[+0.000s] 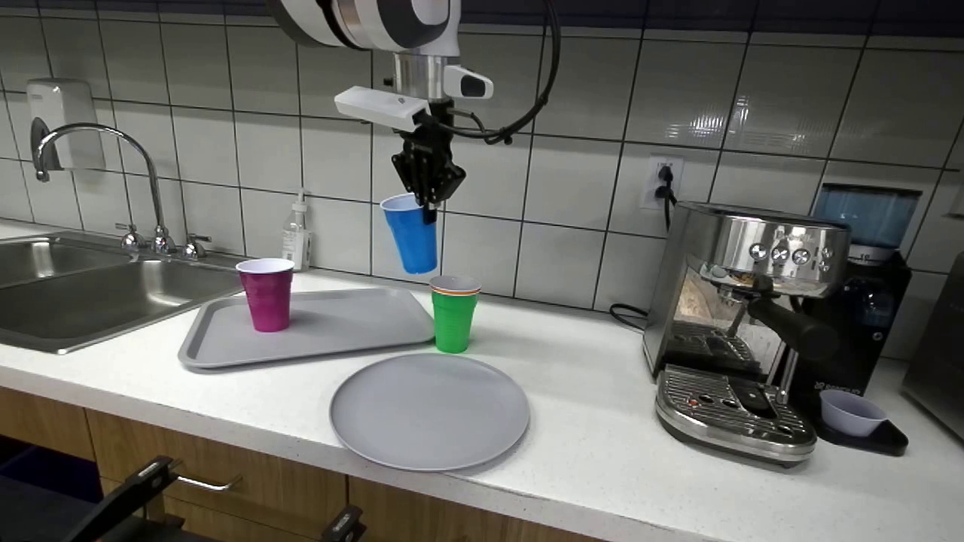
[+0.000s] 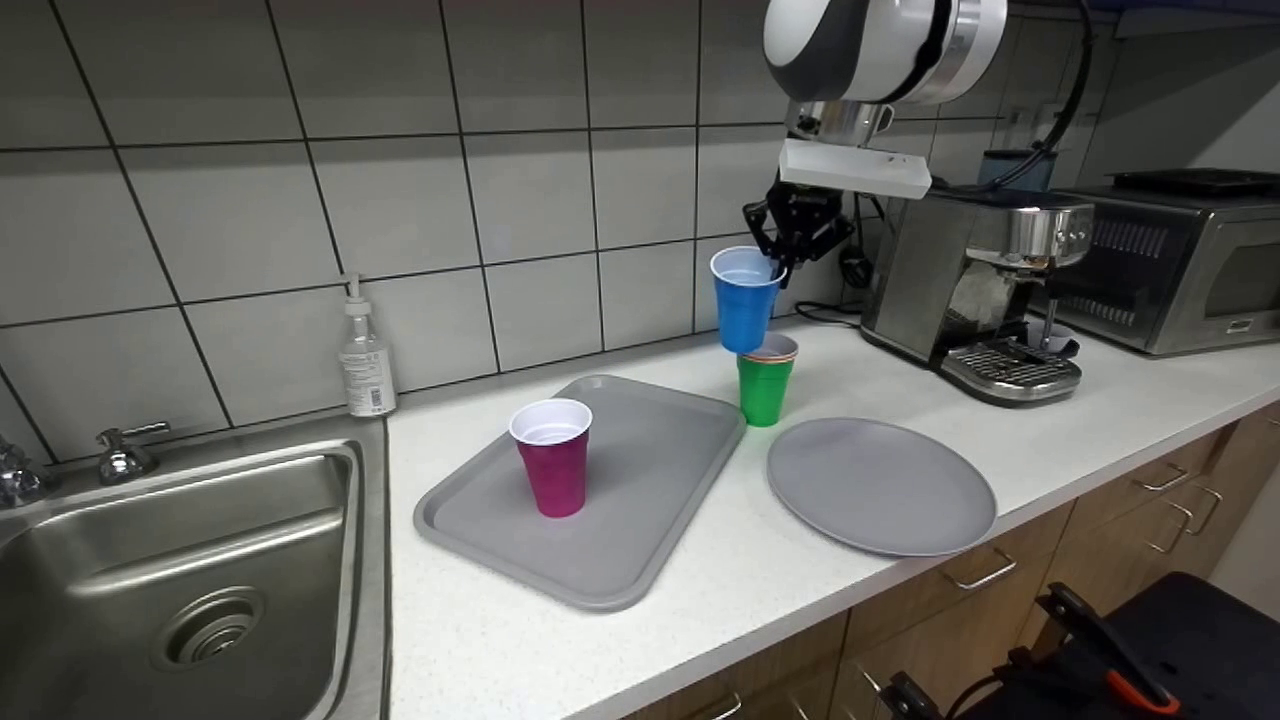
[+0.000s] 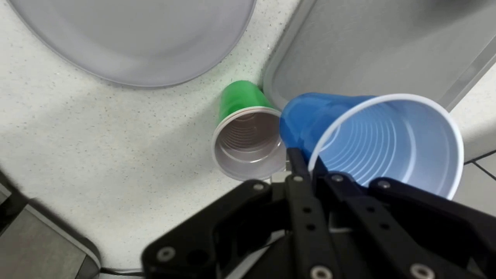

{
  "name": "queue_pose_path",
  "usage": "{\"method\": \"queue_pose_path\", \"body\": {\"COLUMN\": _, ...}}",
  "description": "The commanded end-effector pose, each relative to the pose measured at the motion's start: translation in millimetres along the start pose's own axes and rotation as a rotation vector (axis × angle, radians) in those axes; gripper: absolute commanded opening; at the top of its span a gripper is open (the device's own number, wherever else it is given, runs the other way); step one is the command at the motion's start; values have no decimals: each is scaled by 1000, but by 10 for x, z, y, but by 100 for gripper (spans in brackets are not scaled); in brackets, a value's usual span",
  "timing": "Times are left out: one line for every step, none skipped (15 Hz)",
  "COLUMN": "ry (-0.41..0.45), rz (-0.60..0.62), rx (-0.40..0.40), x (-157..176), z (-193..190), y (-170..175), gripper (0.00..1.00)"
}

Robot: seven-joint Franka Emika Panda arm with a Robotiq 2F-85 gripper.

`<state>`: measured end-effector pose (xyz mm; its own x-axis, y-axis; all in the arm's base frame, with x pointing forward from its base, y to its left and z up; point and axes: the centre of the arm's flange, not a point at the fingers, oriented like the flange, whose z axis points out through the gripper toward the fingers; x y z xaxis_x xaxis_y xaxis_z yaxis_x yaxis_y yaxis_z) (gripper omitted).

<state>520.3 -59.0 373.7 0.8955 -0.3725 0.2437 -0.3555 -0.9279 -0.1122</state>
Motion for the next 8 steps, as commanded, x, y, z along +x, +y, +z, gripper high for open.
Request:
{"method": "queue_pose_path", "body": {"ry": -2, "rz": 45, "rx": 3, "x": 105, "z": -79, "y": 101, "gripper": 1}}
{"method": "queue_pose_path", "body": {"ry": 2, "rz": 53, "rx": 1, "x": 120, "z": -77, "y": 128, "gripper": 1}}
{"method": "queue_pose_path", "body": {"ry": 3, "rz": 60, "rx": -1, "x": 137, "z": -82, "y": 143, "gripper": 1}}
{"method": "queue_pose_path", "body": {"ry": 4, "rz": 70, "rx": -1, "x": 153, "z": -80, "y": 168, "gripper": 1}}
{"method": "queue_pose_path", "body": {"ry": 5, "rz": 77, "rx": -1, "x": 166, "z": -83, "y": 183, "gripper": 1}}
{"method": "queue_pose_path", "body": {"ry": 7, "rz": 84, "rx": -2, "x": 179, "z": -83, "y": 203, "gripper": 1}}
{"method": "queue_pose_path", "body": {"ry": 8, "rz": 92, "rx": -4, "x": 193, "z": -94, "y": 224, "gripper": 1}}
{"method": "queue_pose_path", "body": {"ry": 10, "rz": 102, "rx": -7, "x": 204, "z": -94, "y": 245, "gripper": 1}}
